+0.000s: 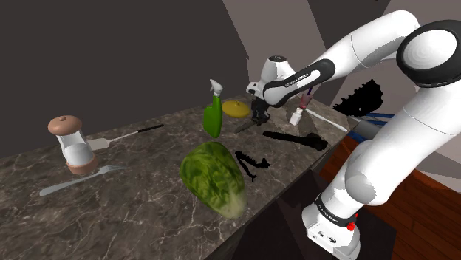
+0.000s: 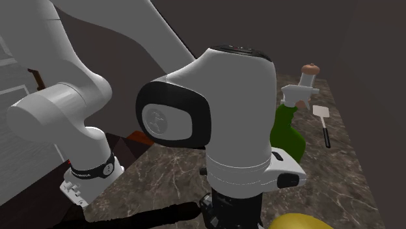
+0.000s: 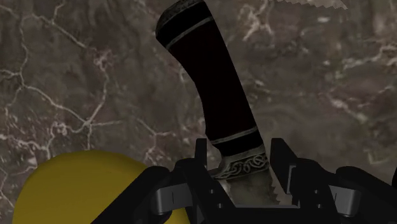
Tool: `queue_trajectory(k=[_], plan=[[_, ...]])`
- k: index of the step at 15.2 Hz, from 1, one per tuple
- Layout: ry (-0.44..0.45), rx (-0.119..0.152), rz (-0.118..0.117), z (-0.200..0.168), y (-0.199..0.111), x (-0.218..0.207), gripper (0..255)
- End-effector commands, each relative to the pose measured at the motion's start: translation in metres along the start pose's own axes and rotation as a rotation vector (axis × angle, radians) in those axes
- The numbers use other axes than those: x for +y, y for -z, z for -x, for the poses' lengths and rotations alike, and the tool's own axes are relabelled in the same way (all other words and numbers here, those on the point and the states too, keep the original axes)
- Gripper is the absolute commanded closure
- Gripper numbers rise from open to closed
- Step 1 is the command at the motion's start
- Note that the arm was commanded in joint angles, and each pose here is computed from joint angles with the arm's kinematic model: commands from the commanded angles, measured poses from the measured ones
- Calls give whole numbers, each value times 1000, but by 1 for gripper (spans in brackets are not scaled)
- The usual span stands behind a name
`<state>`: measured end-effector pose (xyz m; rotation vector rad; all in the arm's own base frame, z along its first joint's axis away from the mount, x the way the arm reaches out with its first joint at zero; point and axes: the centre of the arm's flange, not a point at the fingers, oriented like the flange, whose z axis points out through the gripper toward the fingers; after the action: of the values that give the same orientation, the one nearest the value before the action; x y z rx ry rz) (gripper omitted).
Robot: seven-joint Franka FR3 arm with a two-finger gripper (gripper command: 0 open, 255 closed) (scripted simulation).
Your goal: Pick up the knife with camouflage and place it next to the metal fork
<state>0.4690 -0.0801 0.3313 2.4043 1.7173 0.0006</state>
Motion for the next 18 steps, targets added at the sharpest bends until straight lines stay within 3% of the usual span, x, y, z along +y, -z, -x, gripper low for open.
queue_trajectory(k=[1, 7, 18], plan=[[-1, 0, 2, 0, -1, 1, 255], [-1, 0, 2, 0, -2, 0, 255], [-1, 0, 2, 6, 56, 9, 255]])
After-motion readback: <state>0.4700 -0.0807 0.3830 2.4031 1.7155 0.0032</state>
